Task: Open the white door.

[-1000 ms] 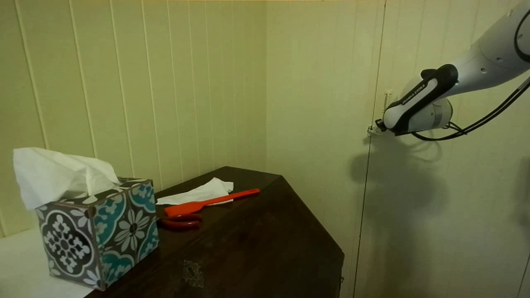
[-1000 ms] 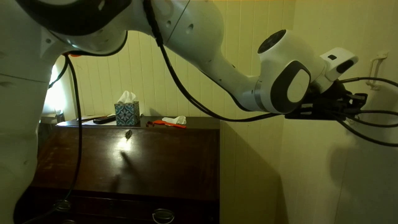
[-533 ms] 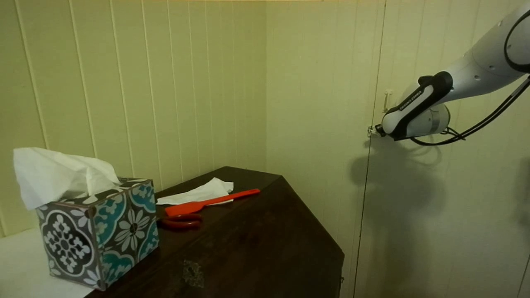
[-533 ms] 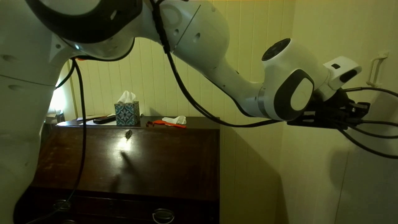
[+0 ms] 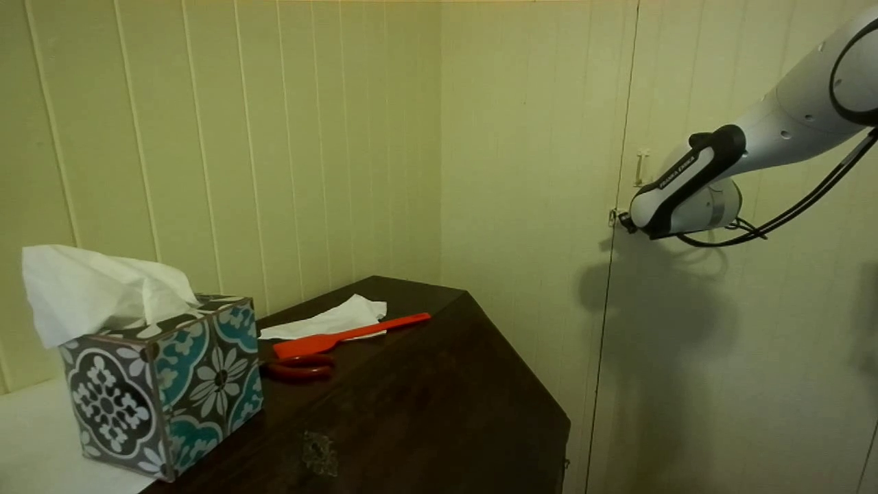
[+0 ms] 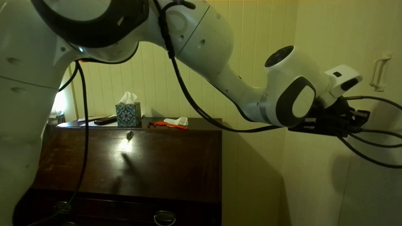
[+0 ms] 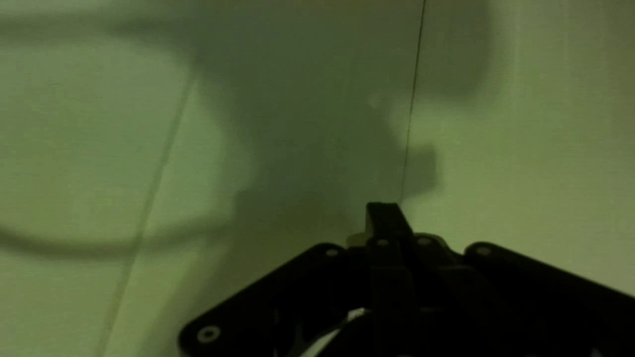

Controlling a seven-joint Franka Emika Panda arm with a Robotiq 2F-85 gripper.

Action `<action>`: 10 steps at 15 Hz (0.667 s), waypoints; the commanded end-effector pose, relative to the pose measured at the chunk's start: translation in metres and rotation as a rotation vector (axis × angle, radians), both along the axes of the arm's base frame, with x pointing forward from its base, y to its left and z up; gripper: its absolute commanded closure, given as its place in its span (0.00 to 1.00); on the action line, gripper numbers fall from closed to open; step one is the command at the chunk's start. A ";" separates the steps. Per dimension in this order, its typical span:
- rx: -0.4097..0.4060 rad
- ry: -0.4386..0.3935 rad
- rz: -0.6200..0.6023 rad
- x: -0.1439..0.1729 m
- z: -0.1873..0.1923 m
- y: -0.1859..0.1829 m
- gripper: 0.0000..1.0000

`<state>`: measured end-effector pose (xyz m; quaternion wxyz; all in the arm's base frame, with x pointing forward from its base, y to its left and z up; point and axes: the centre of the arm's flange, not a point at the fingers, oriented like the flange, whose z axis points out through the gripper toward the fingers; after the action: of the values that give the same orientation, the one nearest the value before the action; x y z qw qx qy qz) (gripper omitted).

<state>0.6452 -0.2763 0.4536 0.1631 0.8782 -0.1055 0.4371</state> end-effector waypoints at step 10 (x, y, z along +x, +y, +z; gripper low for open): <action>0.157 0.145 0.060 0.001 -0.043 0.034 1.00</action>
<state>0.6538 -0.2460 0.4069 0.1028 0.9086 -0.1006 0.3920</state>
